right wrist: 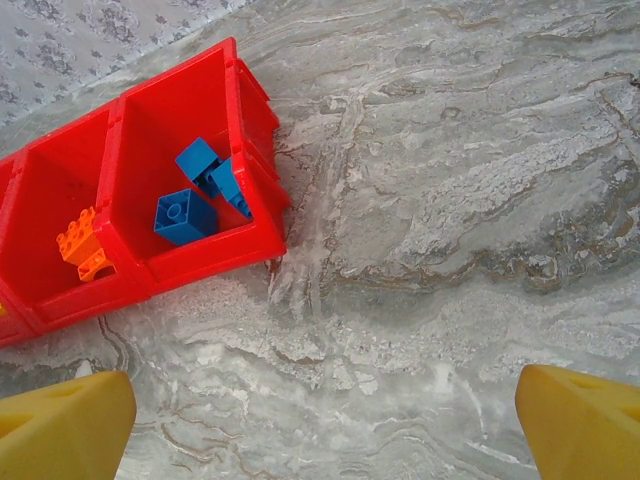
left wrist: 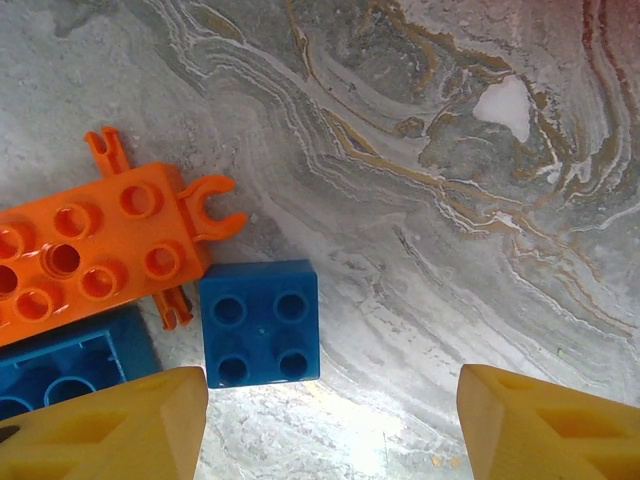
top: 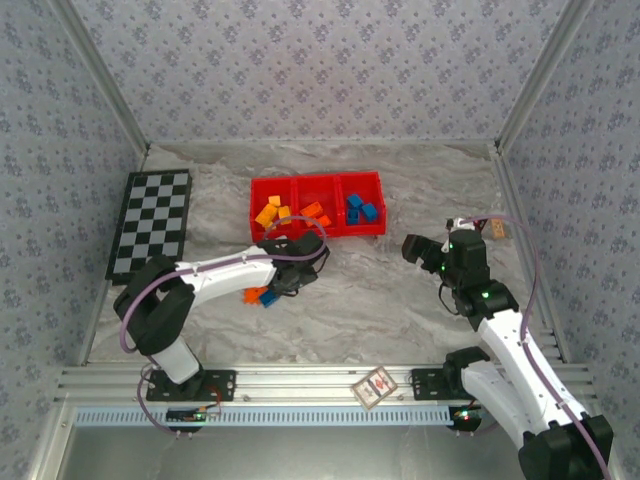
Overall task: Sort the legos into containers by color
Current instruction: Pick up the lego from the center of the table.
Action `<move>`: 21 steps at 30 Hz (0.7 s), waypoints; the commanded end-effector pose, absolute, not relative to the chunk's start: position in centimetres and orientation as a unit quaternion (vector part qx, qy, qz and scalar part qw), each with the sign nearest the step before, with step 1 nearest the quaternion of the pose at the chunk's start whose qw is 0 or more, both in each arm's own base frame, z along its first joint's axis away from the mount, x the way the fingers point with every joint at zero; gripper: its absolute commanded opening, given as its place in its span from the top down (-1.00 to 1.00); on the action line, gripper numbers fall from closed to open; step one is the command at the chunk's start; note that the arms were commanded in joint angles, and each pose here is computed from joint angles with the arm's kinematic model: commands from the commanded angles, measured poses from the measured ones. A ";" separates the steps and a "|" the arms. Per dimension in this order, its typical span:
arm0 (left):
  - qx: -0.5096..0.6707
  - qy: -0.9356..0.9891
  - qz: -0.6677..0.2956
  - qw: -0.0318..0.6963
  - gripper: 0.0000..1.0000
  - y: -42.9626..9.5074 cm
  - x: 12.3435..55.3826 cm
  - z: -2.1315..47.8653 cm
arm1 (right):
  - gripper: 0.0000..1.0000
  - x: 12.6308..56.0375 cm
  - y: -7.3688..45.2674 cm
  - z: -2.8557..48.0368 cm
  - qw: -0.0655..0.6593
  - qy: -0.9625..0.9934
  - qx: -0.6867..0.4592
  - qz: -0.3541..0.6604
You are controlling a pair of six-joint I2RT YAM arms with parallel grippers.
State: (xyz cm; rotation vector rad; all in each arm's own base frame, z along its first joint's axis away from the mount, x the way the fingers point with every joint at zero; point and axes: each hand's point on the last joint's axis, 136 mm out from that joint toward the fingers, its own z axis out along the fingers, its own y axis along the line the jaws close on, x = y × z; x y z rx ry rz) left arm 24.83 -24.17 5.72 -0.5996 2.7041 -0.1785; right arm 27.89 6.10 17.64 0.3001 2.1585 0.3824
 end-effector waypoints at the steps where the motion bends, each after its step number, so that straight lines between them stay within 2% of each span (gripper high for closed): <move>1: -0.222 0.956 -0.038 0.190 -0.34 -23.1 24.7 5.3 | -0.99 27.7 5.9 17.1 0.441 0.874 0.132 0.158; 21: -0.226 0.959 -0.019 0.170 -0.37 -22.1 25.5 2.7 | -0.99 27.4 5.4 16.5 0.431 0.878 0.145 0.152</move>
